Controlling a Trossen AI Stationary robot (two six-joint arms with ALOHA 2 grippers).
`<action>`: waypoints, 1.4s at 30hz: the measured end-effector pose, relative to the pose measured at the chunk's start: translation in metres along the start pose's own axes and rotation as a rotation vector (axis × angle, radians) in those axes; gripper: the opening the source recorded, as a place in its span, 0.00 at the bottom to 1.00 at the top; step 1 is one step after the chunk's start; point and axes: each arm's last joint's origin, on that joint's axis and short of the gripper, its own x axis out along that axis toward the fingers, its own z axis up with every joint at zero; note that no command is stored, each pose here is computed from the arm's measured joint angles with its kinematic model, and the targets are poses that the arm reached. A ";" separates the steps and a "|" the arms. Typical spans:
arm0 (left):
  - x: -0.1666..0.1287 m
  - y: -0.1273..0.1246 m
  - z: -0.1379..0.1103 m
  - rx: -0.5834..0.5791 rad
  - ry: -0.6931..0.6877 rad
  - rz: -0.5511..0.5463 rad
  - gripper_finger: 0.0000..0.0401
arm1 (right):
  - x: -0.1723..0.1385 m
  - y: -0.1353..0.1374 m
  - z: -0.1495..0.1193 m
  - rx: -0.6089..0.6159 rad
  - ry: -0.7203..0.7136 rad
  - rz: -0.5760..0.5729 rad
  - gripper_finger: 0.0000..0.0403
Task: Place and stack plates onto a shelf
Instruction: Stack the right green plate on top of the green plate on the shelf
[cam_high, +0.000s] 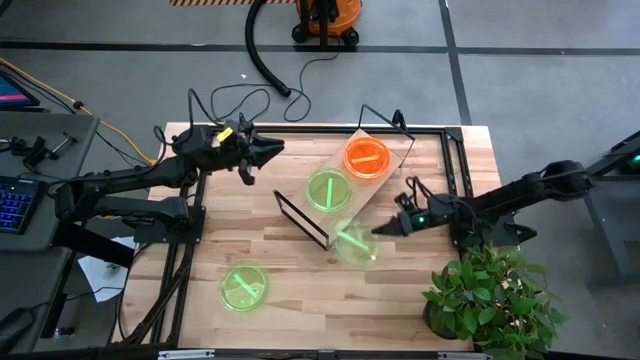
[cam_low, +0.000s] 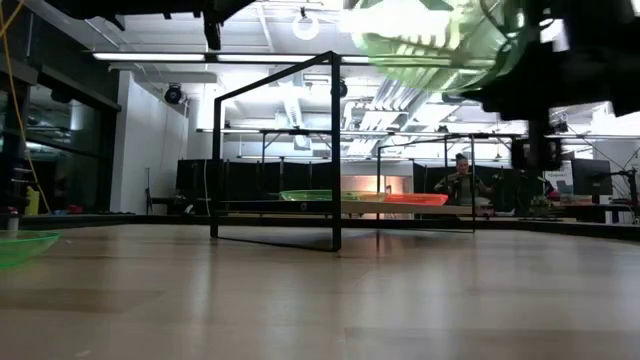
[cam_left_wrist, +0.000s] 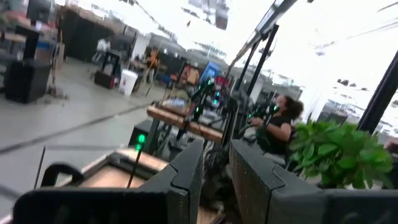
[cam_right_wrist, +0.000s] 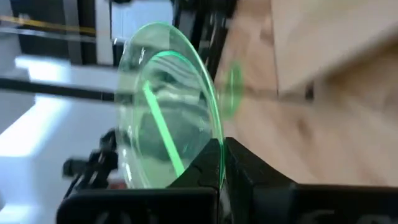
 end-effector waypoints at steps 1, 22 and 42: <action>0.000 -0.001 0.001 0.003 -0.014 -0.006 0.18 | 0.002 0.002 0.005 -0.014 -0.027 -0.007 0.00; 0.000 -0.002 0.005 -0.069 -0.049 -0.022 0.18 | 0.002 0.026 0.075 -0.077 -0.499 -0.104 0.00; -0.001 -0.004 0.010 -0.030 -0.107 -0.041 0.18 | -0.005 0.004 0.081 0.023 -0.687 -0.360 0.00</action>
